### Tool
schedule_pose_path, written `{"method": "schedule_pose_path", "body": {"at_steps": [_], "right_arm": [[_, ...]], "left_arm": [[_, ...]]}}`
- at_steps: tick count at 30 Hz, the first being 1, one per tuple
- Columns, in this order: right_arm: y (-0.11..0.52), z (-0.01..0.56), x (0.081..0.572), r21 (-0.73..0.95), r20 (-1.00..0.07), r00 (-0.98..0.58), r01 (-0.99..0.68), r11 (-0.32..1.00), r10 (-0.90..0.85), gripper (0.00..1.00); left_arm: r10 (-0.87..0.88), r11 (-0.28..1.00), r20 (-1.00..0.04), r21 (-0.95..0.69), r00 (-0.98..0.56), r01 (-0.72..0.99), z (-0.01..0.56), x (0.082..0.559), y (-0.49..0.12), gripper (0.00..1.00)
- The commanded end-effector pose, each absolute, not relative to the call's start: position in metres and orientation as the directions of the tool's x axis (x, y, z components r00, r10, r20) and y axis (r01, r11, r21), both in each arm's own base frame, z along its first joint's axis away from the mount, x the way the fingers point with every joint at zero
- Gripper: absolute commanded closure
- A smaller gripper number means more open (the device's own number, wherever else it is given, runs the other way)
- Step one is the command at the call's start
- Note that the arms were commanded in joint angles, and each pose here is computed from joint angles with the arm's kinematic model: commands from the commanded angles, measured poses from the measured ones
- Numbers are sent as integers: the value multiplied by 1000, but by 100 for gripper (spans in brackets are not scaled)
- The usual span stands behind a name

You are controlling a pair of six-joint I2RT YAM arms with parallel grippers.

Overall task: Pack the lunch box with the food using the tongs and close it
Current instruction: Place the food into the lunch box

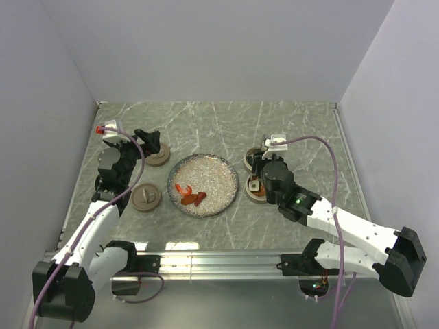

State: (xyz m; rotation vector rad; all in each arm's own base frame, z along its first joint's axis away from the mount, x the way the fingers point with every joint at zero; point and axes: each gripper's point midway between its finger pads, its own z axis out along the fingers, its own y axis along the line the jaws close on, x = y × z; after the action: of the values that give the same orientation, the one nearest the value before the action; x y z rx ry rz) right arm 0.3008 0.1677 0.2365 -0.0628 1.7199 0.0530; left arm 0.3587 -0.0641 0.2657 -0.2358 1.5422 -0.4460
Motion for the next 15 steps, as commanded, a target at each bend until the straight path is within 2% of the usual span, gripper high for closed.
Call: {"method": "schedule_pose_path", "body": {"at_steps": [1,8,15], "right_arm": [[167,279,304,75,-996,-60,-66,995,71,50],[175,303,298,111,-994,-11,-146,983,110,51],[213,309,295,110,-994,-9,-267,957,112,52]], "left_arm": [[-429,894,-903,-421,21,153,281,358,-64,0],[-431,893,-902,-423,21,155,282,358,-65,1],[-432,893,-902,-423,23,155,282,358,-64,0]]}}
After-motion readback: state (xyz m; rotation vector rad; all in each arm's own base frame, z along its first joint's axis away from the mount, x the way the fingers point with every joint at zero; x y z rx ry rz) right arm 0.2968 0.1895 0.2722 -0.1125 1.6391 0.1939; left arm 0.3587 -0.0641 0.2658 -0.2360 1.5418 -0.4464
